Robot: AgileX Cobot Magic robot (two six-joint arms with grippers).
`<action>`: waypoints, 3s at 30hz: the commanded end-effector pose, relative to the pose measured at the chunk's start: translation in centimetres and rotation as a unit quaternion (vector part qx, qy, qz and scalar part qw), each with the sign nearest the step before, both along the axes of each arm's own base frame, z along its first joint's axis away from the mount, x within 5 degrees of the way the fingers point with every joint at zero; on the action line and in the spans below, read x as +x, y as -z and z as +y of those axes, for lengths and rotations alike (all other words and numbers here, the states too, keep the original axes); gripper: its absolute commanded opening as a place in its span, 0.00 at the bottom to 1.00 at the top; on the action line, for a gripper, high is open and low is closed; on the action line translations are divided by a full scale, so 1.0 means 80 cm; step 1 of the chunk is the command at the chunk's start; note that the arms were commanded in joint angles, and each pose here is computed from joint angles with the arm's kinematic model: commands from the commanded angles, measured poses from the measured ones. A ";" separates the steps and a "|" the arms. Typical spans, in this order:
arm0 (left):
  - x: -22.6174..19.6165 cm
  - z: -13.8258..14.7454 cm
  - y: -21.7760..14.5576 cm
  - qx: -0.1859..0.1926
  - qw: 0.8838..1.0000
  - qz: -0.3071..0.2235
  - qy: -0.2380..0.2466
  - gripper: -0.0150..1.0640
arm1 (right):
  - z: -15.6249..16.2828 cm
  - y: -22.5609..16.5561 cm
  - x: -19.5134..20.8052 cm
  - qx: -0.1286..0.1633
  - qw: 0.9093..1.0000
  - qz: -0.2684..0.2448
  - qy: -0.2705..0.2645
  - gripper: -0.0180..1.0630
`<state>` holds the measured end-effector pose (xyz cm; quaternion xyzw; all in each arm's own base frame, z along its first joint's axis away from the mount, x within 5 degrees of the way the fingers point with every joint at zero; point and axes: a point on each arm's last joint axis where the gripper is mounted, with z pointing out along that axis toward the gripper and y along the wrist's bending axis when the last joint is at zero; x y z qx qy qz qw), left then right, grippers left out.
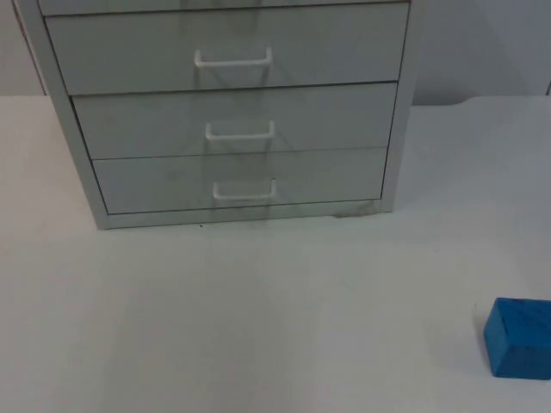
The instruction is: Open the drawer with the left hand, place the block into the drawer with the right hand, then close the drawer with the left hand.
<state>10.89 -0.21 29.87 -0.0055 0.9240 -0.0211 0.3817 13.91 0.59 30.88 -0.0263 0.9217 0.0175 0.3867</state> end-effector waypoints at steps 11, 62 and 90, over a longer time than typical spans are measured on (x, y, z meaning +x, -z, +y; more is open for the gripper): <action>0.051 -0.040 0.008 -0.077 0.979 0.022 0.187 0.46 | -0.001 -0.004 0.004 0.002 1.000 -0.017 0.005 0.99; 0.233 -0.280 0.216 0.432 0.741 0.045 0.513 0.63 | -0.001 0.015 0.004 0.002 1.000 -0.003 0.005 0.99; 0.296 -0.274 0.255 0.418 0.756 0.034 0.503 0.60 | -0.001 0.013 0.005 0.002 1.000 -0.016 0.006 0.99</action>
